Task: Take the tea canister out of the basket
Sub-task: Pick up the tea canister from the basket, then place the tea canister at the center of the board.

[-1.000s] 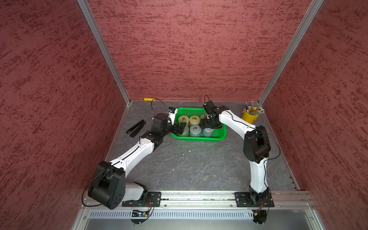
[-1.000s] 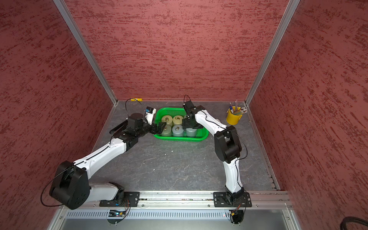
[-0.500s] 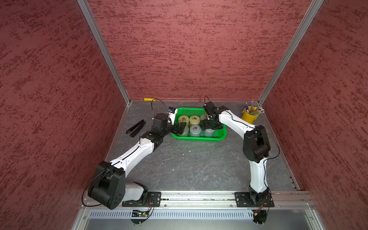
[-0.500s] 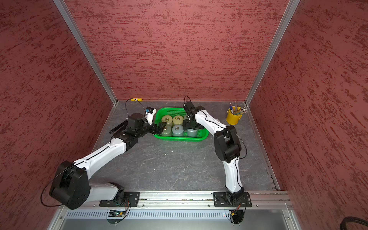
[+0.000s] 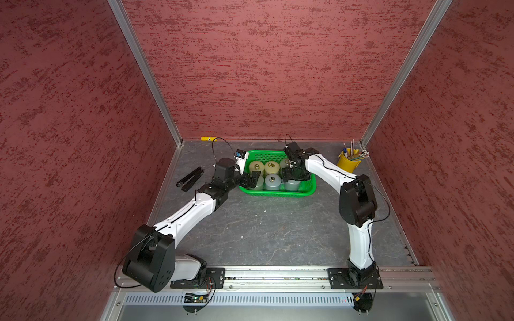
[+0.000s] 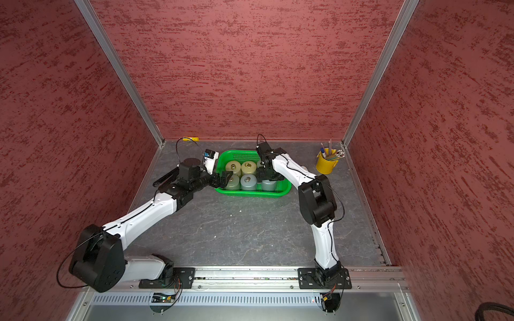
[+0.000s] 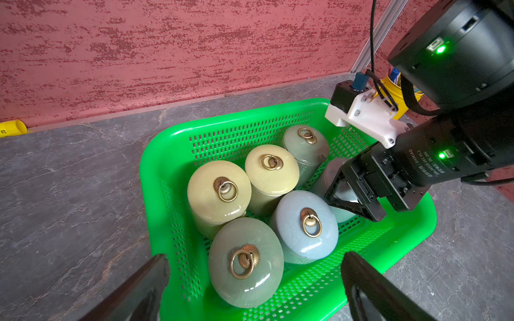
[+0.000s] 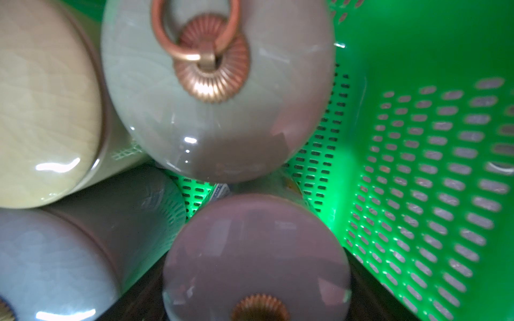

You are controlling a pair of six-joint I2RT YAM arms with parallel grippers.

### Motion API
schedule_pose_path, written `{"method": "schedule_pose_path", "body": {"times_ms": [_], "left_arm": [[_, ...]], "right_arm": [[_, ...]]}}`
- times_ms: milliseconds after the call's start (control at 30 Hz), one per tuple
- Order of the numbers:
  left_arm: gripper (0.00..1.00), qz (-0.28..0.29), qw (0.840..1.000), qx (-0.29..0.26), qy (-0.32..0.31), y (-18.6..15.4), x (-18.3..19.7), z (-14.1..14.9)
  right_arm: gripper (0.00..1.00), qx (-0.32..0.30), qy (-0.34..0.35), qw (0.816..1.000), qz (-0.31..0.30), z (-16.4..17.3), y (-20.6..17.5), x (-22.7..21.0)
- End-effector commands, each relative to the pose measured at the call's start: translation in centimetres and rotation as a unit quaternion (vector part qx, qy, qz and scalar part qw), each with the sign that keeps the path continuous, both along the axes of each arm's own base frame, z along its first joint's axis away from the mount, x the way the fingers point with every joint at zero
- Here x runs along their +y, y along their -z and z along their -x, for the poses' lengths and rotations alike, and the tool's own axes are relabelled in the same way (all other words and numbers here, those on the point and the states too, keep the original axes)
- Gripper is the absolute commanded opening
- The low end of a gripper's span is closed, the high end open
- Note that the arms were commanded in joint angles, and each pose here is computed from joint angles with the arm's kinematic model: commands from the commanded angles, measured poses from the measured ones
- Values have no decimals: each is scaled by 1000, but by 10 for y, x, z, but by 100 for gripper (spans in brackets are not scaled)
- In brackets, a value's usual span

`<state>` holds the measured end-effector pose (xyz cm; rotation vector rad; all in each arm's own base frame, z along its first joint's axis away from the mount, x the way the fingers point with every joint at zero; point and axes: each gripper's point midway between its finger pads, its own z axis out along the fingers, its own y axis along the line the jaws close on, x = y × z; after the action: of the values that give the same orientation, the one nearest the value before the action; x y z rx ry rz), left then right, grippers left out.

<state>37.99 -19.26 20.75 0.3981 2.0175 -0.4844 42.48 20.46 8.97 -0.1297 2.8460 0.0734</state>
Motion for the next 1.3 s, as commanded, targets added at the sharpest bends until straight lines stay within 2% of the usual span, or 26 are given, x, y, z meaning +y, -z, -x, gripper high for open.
{"method": "schedule_pose_path", "body": {"times_ms": [0,367,500,767,933,1267], "left_arm": [[100,1,1000,-3,9,-9,-7,-1],[100,3,1000,-9,20,-17,-15,1],[100,3,1000,-10,22,-18,-17,1],[100,-3,1000,-10,25,-15,-20,3],[100,-2,1000,-10,28,-14,-22,3],[100,4,999,-9,33,-15,-27,3]], "right_arm": [[41,-16,-4,1000,9,3,-23,-9],[24,-89,-22,996,-5,22,-107,-23],[21,-106,-19,994,4,33,-128,-35],[0,-120,-4,993,19,63,-151,-61],[0,-118,-22,993,-19,90,-160,-58],[0,-84,-82,991,-61,135,-136,-38]]}}
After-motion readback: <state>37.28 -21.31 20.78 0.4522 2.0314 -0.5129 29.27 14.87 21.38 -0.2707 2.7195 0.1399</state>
